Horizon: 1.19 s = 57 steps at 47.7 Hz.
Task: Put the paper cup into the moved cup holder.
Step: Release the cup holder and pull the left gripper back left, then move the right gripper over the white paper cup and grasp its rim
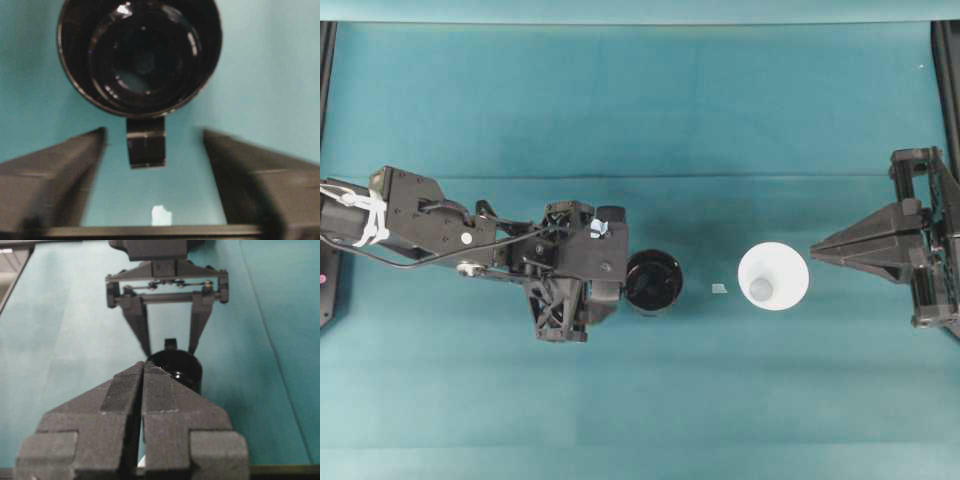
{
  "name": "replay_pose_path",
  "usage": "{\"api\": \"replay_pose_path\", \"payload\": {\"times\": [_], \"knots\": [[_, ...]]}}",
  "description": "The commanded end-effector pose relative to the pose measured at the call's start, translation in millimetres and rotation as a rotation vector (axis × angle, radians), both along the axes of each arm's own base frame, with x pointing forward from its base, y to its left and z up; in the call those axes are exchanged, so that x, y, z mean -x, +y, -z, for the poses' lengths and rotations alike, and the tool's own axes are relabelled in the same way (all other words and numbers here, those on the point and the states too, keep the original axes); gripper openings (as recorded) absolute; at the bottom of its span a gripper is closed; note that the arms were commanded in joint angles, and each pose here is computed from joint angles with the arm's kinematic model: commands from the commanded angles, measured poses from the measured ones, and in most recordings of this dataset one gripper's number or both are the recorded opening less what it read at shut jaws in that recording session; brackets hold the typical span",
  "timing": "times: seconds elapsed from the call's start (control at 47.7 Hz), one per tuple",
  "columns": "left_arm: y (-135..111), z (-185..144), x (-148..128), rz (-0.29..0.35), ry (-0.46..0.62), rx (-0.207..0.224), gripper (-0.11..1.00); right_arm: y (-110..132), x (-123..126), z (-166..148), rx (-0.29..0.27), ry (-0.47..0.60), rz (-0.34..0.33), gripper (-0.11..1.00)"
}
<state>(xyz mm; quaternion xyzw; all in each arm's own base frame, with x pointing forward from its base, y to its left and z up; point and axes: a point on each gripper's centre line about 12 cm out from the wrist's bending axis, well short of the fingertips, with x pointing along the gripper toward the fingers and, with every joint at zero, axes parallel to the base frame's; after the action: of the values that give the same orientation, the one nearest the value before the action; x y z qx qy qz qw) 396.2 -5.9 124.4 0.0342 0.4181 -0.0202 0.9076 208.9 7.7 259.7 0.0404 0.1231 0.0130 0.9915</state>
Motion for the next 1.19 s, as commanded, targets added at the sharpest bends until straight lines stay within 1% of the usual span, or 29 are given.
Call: {"api": "replay_pose_path", "payload": {"times": [0.0, 0.105, 0.252, 0.419, 0.566, 0.65, 0.755, 0.839, 0.901, 0.964, 1.069, 1.174], "knots": [[-0.7, -6.6, -5.3, 0.0, -0.032, 0.002, 0.85, -0.2, -2.6, -5.8, -0.009, -0.009, 0.004, -0.03], [-0.7, -6.7, -4.9, -0.001, -0.032, 0.003, 0.83, -0.2, -2.0, -4.7, -0.01, 0.007, 0.004, -0.03], [-1.3, -11.0, -1.9, 0.002, -0.038, 0.002, 0.83, -1.1, -0.5, 1.5, -0.019, 0.068, 0.011, -0.03], [-0.4, -23.7, 9.9, 0.0, -0.061, 0.002, 0.83, -9.4, 0.5, 12.4, -0.095, 0.176, 0.076, -0.03], [-1.3, -31.3, 27.8, -0.003, -0.07, 0.008, 0.83, -13.6, -2.6, 13.8, -0.154, 0.235, 0.12, -0.02], [-2.8, -37.1, 35.9, 0.0, -0.084, 0.01, 0.83, -14.2, -6.4, 16.2, -0.172, 0.29, 0.134, 0.0], [-4.2, -43.9, 44.1, 0.005, -0.101, 0.011, 0.83, -14.3, -12.1, 20.9, -0.175, 0.377, 0.142, 0.03], [-4.0, -48.0, 49.2, 0.005, -0.112, 0.011, 0.83, -14.3, -18.1, 23.4, -0.177, 0.442, 0.148, 0.08], [-3.9, -49.8, 52.7, 0.005, -0.116, 0.011, 0.83, -14.7, -23.7, 24.4, -0.182, 0.481, 0.155, 0.13], [-3.8, -50.0, 56.5, 0.005, -0.116, 0.011, 0.83, -15.7, -29.6, 27.2, -0.186, 0.533, 0.166, 0.23], [-4.2, -50.1, 61.6, 0.005, -0.116, 0.012, 0.83, -17.4, -38.0, 31.3, -0.187, 0.603, 0.178, 0.48], [-4.1, -52.2, 64.7, 0.005, -0.122, 0.012, 0.83, -18.4, -46.3, 32.4, -0.182, 0.65, 0.184, 0.76]]}}
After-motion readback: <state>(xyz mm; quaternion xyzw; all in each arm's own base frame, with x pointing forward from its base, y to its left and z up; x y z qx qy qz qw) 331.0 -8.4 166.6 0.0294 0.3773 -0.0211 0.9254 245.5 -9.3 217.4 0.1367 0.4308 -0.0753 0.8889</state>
